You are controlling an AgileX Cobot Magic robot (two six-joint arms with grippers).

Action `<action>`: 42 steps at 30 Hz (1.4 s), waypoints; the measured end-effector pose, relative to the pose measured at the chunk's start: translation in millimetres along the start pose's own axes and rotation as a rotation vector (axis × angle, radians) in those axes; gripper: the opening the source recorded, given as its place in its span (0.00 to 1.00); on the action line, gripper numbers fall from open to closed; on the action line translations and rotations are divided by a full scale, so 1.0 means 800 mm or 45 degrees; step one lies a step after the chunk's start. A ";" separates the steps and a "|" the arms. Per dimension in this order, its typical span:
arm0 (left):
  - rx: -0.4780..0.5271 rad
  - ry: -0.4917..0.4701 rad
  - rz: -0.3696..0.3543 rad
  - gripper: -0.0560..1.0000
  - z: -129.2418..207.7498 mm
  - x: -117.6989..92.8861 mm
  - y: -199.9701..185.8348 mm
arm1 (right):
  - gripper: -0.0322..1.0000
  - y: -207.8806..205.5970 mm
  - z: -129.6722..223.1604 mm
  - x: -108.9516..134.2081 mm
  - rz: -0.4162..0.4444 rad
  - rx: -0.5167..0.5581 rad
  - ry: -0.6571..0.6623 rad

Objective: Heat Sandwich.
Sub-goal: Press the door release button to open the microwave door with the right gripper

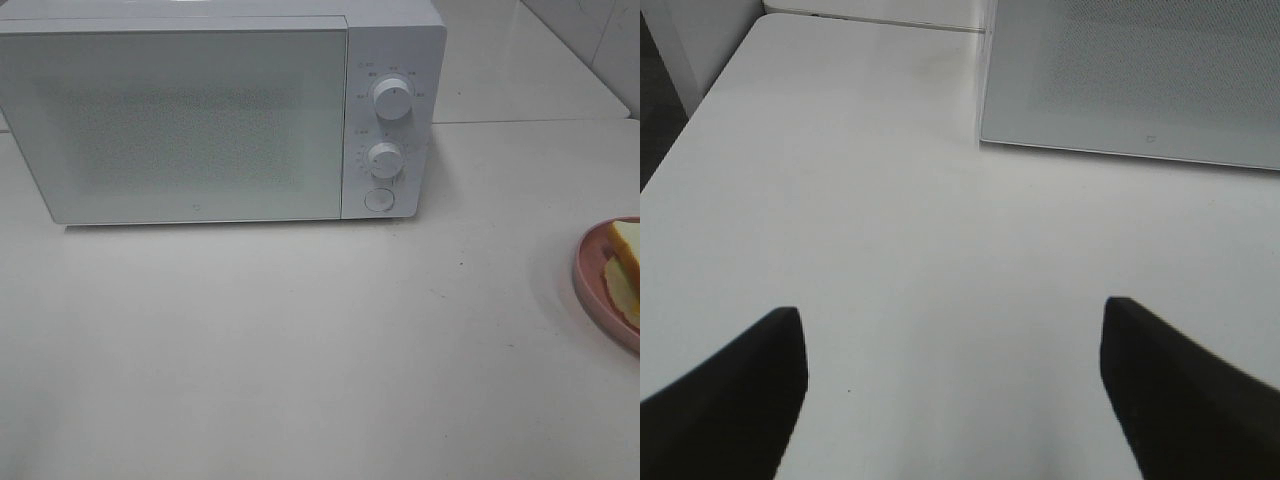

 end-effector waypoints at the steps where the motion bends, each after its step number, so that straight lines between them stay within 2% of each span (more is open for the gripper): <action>1: 0.000 0.000 0.000 0.77 0.000 0.000 0.000 | 0.75 0.005 -0.002 0.000 -0.003 0.000 -0.001; 14: 0.000 0.000 0.000 0.77 0.000 0.000 0.000 | 0.75 0.072 0.002 0.040 -0.229 0.127 -0.053; 25: 0.000 0.000 0.000 0.77 0.000 0.000 0.000 | 0.75 0.114 0.011 0.054 -0.259 0.184 -0.045; 34: 0.000 0.000 0.000 0.77 0.000 0.000 0.000 | 0.75 0.140 0.014 0.062 -0.258 0.191 0.121; 38: 0.000 0.000 0.000 0.77 0.000 0.000 0.000 | 0.71 0.152 0.017 0.065 -0.259 0.203 0.169; 42: 0.000 0.000 0.000 0.77 0.000 0.000 0.000 | 0.60 0.165 0.024 0.069 -0.261 0.223 0.189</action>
Point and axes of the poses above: a point on each arm's last joint axis where the gripper is mounted, y pointing out along that axis toward the gripper, x along the wrist's bending axis when the last joint is at zero, z = x × y, the point moved 7 cm from there along y, pointing out along that axis toward the gripper, and after that the axes turned 5 degrees about -y, right-handed, at the moved point
